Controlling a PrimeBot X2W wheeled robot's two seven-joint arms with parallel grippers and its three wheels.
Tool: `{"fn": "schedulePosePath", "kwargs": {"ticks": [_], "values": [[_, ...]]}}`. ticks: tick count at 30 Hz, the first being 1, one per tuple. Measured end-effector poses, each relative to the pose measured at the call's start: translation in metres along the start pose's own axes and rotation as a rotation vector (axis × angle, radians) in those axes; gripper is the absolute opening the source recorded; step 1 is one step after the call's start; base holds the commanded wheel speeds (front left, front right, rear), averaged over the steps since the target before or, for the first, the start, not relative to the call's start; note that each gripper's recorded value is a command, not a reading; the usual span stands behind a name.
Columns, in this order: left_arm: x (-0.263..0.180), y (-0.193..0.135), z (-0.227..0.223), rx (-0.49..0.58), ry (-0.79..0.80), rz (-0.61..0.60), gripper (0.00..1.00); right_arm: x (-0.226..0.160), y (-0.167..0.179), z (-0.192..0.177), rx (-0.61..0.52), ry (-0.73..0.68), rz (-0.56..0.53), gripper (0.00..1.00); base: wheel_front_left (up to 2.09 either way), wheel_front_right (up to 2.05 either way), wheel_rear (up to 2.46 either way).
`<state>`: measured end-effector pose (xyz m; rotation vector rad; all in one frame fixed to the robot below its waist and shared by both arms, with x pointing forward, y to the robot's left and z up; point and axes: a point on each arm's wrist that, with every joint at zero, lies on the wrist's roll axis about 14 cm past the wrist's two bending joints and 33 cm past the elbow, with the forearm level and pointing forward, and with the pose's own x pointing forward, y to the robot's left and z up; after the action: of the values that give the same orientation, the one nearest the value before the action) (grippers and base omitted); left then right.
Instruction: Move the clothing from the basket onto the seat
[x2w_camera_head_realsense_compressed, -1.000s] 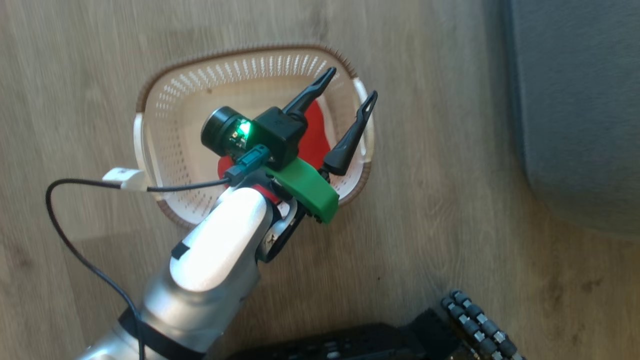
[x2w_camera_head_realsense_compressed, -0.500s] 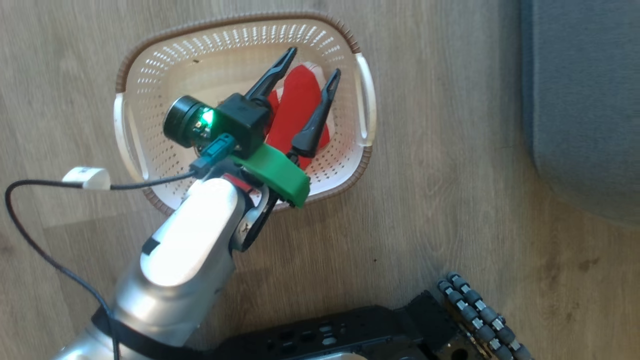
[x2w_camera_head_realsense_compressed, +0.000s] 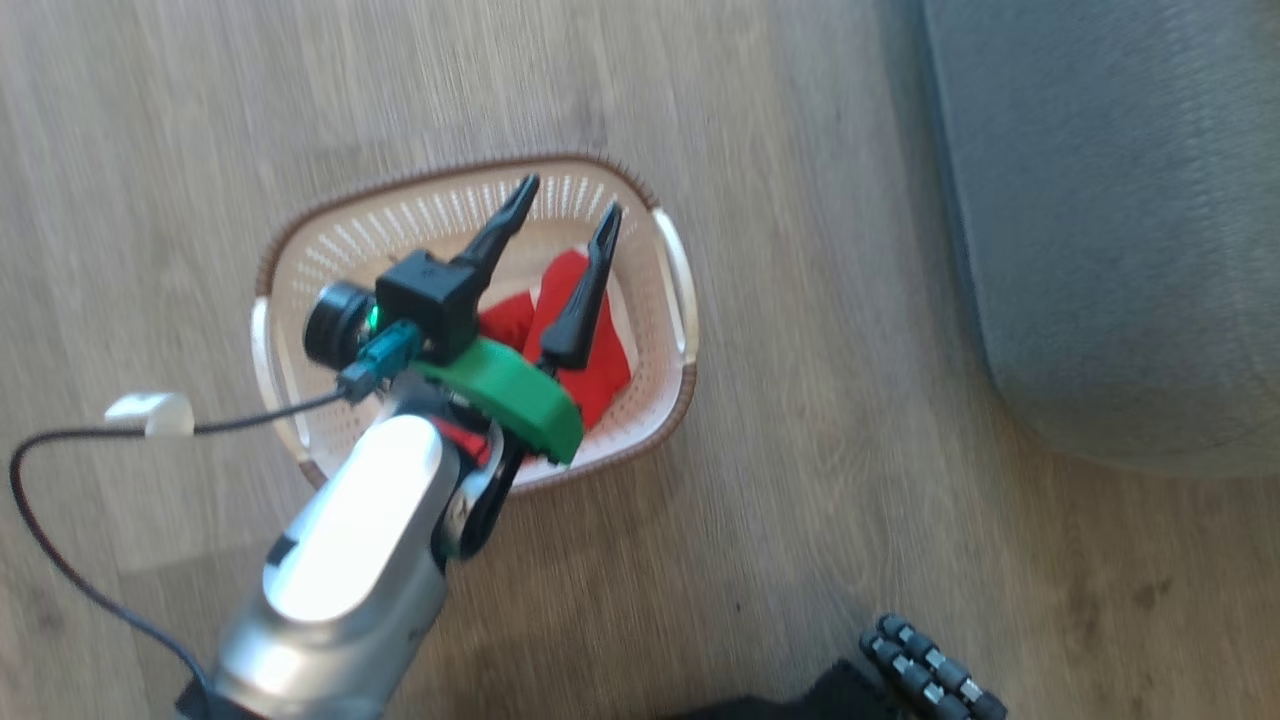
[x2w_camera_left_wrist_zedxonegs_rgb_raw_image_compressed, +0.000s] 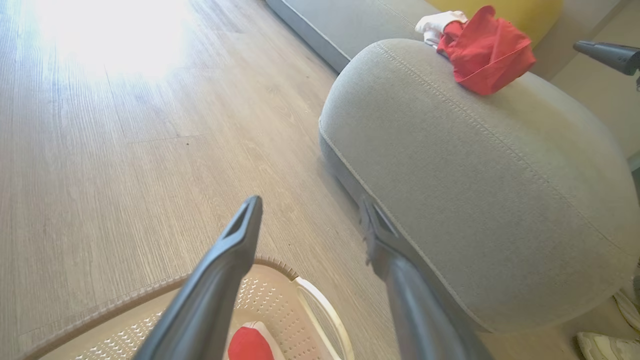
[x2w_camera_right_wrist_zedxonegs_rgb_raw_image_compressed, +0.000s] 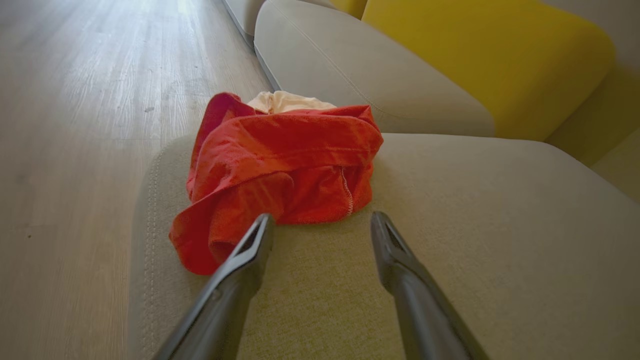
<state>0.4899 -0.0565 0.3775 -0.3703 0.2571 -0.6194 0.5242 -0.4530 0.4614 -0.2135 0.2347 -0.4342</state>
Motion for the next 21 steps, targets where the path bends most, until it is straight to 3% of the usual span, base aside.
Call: {"fn": "schedulePosePath", "kwargs": {"ticks": [11, 15, 21], "values": [[-0.052, -0.010, 0.030, -0.011, -0.034, 0.102, 1.00, -0.087, 0.045, 0.028, 0.125, -0.154, 0.175, 1.00, 0.00, 0.00, 0.00], [-0.079, 0.002, 0.050, 0.027, -0.081, 0.173, 1.00, -0.123, 0.068, 0.030, 0.165, -0.196, 0.245, 1.00, 0.00, 0.00, 0.00], [-0.133, 0.035, 0.077, 0.108, -0.150, 0.323, 1.00, -0.174, 0.131, 0.033, 0.228, -0.235, 0.381, 1.00, 0.00, 0.00, 0.00]]}}
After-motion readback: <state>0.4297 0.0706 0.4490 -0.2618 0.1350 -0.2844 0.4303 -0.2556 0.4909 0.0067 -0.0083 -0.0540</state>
